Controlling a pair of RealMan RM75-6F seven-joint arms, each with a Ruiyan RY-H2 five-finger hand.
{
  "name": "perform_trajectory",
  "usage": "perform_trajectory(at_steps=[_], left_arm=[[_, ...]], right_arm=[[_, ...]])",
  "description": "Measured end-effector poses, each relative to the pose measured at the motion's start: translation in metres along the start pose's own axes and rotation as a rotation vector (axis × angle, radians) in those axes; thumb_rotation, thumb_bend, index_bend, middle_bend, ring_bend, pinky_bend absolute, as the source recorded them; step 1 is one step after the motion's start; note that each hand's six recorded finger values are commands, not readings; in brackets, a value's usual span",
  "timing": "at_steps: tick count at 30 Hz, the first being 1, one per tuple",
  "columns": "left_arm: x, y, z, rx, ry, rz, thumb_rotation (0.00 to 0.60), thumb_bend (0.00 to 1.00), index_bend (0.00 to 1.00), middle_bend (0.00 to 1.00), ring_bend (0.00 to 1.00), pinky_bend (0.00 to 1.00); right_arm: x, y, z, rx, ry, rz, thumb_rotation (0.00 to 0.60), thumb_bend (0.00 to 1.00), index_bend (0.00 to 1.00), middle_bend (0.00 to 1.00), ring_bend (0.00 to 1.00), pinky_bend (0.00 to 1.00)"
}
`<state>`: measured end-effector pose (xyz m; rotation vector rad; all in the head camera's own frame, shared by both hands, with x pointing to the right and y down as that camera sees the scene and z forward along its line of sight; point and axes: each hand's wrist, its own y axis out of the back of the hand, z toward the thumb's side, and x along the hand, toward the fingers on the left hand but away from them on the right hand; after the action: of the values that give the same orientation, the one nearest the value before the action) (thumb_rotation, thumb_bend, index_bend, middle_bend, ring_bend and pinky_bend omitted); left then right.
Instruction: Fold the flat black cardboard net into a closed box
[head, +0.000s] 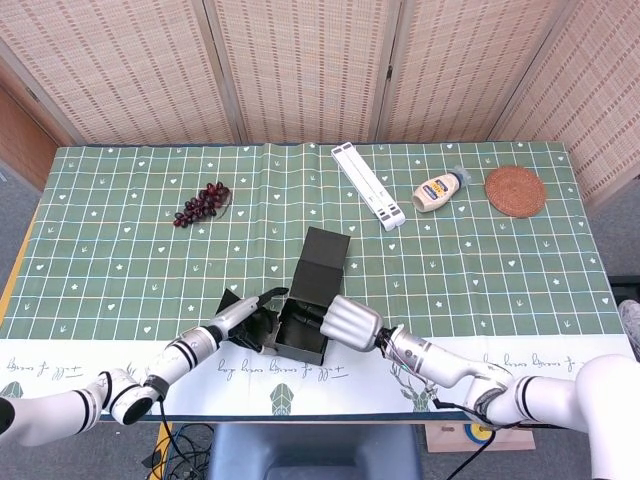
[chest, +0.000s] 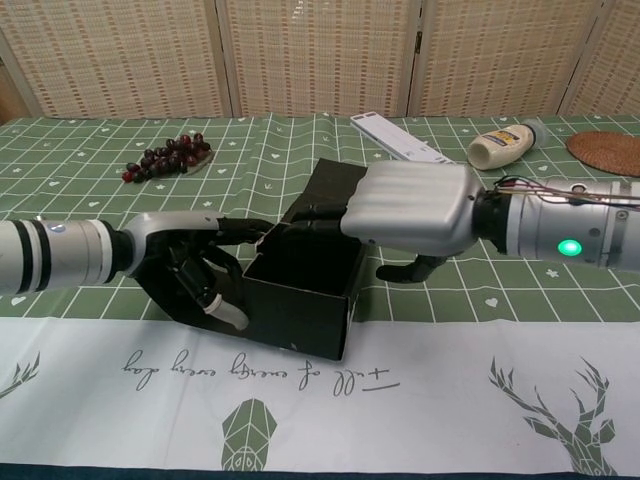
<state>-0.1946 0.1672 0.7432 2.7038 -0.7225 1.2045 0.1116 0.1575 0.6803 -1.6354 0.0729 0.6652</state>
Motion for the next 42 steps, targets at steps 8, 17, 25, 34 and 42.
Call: perform_trajectory(at_steps=[8, 17, 25, 34, 42], left_arm=[[-0.022, 0.019, 0.004, 0.078, -0.033, 0.086, 0.6, 0.1, 0.0, 0.0, 0.32, 0.75], [-0.06, 0.048, -0.002, 0.144, -0.033, 0.183, 0.6, 0.1, 0.0, 0.0, 0.32, 0.74], [-0.083, 0.057, -0.003, 0.142, -0.041, 0.221, 0.6, 0.1, 0.0, 0.0, 0.32, 0.74], [-0.096, 0.056, -0.006, 0.118, -0.046, 0.225, 0.6, 0.1, 0.0, 0.0, 0.32, 0.74], [-0.103, 0.058, -0.011, 0.105, -0.038, 0.234, 0.6, 0.1, 0.0, 0.0, 0.32, 0.74]], right_arm=[[0.031, 0.01, -0.012, -0.145, -0.1, -0.014, 0.6, 0.42, 0.0, 0.09, 0.68, 0.95], [0.073, -0.019, -0.027, -0.342, -0.221, 0.148, 0.6, 0.52, 0.0, 0.21, 0.68, 0.95], [0.053, -0.05, -0.024, -0.412, -0.228, 0.261, 0.6, 0.57, 0.0, 0.21, 0.68, 0.95], [-0.016, -0.038, -0.024, -0.42, -0.211, 0.199, 0.6, 0.59, 0.0, 0.17, 0.68, 0.95], [-0.049, -0.03, -0.025, -0.518, -0.241, 0.145, 0.6, 0.58, 0.0, 0.15, 0.68, 0.95]])
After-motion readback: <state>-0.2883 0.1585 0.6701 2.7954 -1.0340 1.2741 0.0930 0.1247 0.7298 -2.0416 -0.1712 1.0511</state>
